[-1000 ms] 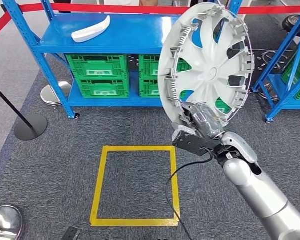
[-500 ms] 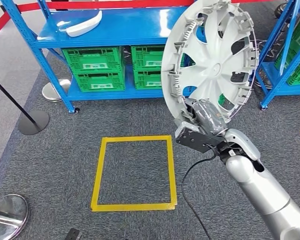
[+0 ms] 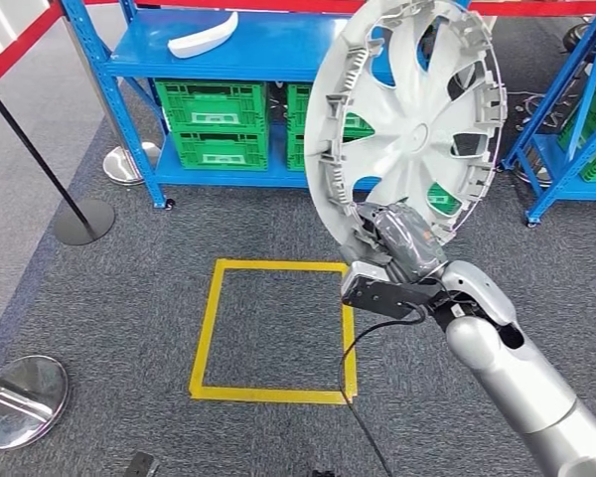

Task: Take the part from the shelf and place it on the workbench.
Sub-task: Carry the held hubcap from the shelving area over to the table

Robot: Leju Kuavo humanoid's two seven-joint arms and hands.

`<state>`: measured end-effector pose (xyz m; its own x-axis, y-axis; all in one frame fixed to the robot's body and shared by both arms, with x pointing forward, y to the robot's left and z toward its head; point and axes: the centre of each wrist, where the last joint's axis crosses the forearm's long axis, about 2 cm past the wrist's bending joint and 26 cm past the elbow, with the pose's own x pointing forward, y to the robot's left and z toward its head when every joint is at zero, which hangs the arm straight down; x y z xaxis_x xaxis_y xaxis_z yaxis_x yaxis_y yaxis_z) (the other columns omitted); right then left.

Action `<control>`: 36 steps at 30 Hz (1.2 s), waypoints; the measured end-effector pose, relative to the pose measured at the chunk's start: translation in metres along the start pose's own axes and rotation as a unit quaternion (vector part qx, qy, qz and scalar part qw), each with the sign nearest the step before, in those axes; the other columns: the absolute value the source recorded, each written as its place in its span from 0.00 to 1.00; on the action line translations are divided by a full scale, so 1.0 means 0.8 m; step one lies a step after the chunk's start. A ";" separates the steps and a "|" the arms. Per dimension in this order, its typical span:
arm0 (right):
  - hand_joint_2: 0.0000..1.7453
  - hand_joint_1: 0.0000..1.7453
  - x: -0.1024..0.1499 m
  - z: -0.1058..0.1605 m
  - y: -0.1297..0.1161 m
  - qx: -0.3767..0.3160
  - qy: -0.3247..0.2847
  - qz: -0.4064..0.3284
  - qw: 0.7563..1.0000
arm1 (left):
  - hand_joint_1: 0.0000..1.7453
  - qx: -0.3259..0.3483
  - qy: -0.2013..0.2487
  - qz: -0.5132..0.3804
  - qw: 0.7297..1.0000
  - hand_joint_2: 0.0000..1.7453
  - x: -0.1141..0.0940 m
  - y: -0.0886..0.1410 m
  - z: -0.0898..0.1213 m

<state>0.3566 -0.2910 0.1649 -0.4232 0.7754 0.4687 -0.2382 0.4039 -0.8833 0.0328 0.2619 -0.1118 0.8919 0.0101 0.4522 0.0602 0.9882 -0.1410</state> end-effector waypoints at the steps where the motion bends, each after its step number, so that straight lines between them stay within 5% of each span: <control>1: 1.00 0.91 0.001 0.001 0.000 0.001 -0.005 0.001 1.000 | 0.00 -0.001 0.000 -0.001 1.000 1.00 0.000 0.000 0.000; 11: 1.00 0.91 0.004 0.017 0.012 -0.004 -0.029 -0.007 1.000 | 0.00 0.011 -0.001 -0.006 1.000 1.00 0.001 0.001 0.000; 25: 1.00 0.91 0.006 0.098 0.095 0.007 -0.005 -0.064 0.998 | 0.00 0.026 0.012 -0.012 1.000 1.00 -0.015 0.001 0.006; 36: 1.00 0.91 0.008 0.118 0.106 0.006 0.005 -0.069 0.998 | 0.00 0.027 0.011 -0.016 0.999 1.00 -0.013 -0.001 0.005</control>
<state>0.2511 -0.2978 0.0938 -0.3766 0.7181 0.5852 -0.3045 0.5006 -0.8103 0.0219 0.2620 -0.1128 0.8997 -0.0242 0.4358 0.0648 0.9948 -0.0786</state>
